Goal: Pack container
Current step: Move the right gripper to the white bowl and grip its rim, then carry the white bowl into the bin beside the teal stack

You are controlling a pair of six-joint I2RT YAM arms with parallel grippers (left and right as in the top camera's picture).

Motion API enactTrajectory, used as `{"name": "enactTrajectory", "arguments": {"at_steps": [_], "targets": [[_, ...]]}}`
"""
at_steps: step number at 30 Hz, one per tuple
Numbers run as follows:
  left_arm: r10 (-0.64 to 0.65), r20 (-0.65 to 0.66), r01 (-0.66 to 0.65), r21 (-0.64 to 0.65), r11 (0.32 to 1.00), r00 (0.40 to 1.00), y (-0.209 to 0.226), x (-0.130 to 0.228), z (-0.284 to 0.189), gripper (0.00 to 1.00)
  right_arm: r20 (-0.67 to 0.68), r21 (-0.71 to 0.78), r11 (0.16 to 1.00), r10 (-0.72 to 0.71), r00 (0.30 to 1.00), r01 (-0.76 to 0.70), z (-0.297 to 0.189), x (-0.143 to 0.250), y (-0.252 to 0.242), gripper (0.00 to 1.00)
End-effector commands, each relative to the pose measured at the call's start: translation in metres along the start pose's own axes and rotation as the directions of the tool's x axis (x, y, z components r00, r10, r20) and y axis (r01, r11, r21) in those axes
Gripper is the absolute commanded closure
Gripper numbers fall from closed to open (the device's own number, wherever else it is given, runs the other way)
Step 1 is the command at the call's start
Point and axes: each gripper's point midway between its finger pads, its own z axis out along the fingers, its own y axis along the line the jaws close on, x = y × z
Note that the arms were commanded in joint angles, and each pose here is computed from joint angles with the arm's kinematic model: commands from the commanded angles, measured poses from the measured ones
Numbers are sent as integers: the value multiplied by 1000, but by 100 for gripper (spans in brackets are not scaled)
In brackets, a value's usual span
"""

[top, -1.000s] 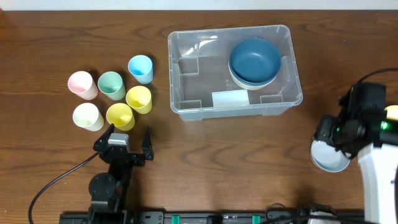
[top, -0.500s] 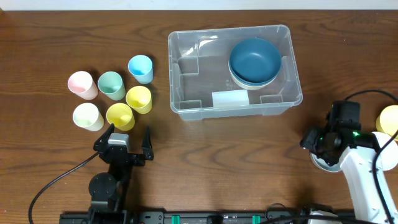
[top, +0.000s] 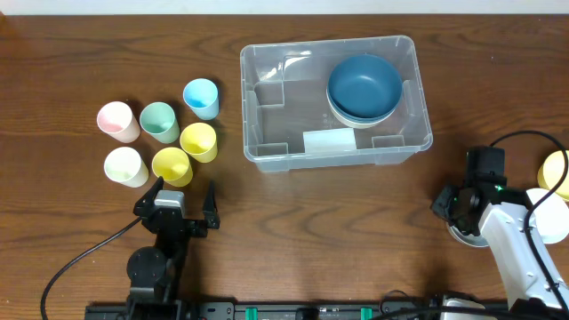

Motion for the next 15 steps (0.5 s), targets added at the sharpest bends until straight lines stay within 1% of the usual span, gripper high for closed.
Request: {"name": "enactTrajectory", "arguments": {"at_steps": [1, 4, 7, 15], "targets": [[10, -45, -10, 4, 1000, 999, 0, 16, 1, 2, -5, 37, 999, 11, 1000, -11, 5, 1, -8, 87], [10, -45, -10, 4, 1000, 999, 0, 16, 1, 2, -6, 54, 998, 11, 1000, -10, 6, 1, -11, 94], [10, -45, -10, 4, 1000, 999, 0, 16, 1, 2, -6, 58, 998, 11, 1000, -10, 6, 1, -11, 99], [10, -45, -10, 4, 1000, 999, 0, 16, 1, 2, 21, 45, 999, -4, 1000, 3, 6, -6, -8, 99]]}}
